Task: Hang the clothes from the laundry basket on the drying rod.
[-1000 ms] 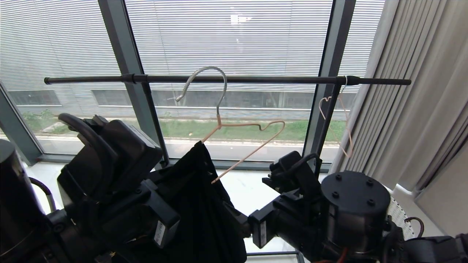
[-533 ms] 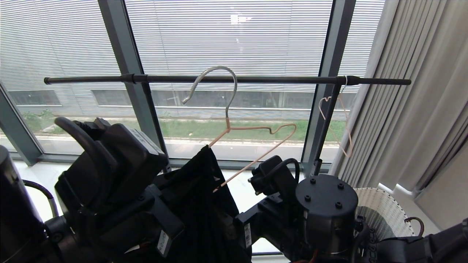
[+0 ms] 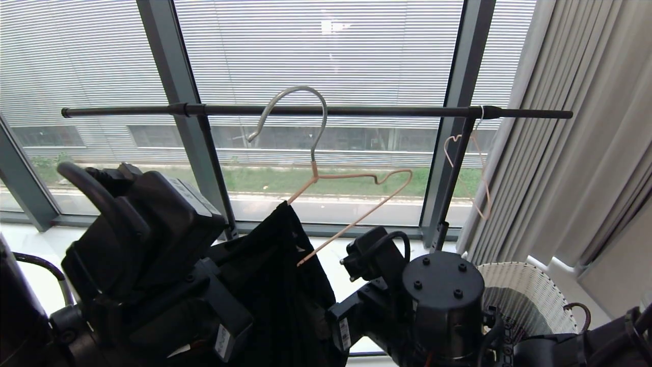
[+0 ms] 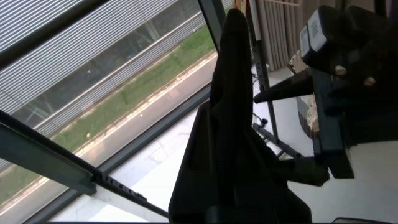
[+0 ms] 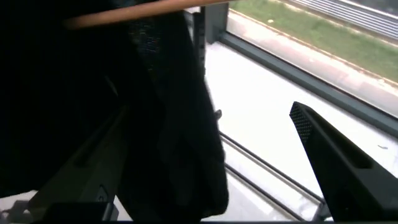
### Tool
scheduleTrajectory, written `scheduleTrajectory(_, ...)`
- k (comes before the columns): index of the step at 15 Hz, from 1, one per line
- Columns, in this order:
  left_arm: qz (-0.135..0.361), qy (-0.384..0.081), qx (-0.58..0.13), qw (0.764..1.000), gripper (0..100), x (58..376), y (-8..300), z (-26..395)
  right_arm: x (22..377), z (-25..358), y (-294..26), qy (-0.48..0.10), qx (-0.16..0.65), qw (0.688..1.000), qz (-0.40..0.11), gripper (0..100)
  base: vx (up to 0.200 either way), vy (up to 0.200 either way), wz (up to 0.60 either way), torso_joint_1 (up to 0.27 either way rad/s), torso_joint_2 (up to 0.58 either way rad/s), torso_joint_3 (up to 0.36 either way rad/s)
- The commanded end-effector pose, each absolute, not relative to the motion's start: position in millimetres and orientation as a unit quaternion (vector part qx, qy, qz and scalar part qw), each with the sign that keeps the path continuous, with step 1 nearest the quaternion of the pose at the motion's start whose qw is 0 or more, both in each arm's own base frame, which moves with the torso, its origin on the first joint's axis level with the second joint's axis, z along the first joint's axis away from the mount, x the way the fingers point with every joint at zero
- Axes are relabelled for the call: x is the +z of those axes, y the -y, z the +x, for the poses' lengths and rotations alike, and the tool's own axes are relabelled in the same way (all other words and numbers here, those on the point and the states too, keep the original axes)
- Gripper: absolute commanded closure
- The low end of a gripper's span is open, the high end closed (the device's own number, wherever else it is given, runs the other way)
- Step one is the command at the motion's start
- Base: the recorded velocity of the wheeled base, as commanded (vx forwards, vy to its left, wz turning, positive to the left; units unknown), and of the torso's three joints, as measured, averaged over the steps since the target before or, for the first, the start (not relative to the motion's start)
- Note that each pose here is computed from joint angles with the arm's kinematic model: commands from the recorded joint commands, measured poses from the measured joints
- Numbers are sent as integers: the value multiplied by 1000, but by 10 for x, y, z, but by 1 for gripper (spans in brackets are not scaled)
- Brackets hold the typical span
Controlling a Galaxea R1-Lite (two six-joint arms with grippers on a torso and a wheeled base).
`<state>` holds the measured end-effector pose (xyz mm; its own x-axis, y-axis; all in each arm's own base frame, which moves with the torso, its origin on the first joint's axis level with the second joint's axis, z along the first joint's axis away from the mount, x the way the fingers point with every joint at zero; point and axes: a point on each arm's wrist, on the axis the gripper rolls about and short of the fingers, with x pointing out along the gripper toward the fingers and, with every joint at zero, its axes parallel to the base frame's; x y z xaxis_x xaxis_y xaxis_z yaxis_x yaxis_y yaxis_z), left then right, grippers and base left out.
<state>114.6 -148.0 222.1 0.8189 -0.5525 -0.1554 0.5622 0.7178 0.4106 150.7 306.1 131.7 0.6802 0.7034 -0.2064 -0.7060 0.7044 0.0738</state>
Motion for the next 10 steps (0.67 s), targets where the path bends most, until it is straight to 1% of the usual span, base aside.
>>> scheduleTrajectory(1, 224, -5, -311, 924, 100, 2232, 1464, 1086, 1354, 1668, -2956, -106, 358, 928, 2, 0, 0, 0, 0, 0, 0, 0)
scheduleTrajectory(3, 225, -3, -319, 921, 100, 2227, 1481, 1060, 1354, 1744, -2912, -106, 346, 932, 3, 0, 0, 0, 0, 0, 0, 0)
scheduleTrajectory(8, 226, -2, -330, 917, 100, 2223, 1516, 1030, 1286, 1770, -2870, -116, 336, 935, -5, 0, 0, 0, 0, 0, 0, 0)
scheduleTrajectory(10, 226, -1, -329, 917, 100, 2226, 1513, 1028, 1109, 1790, -2689, -144, 317, 937, -35, 0, 0, 0, 0, 0, 0, 0)
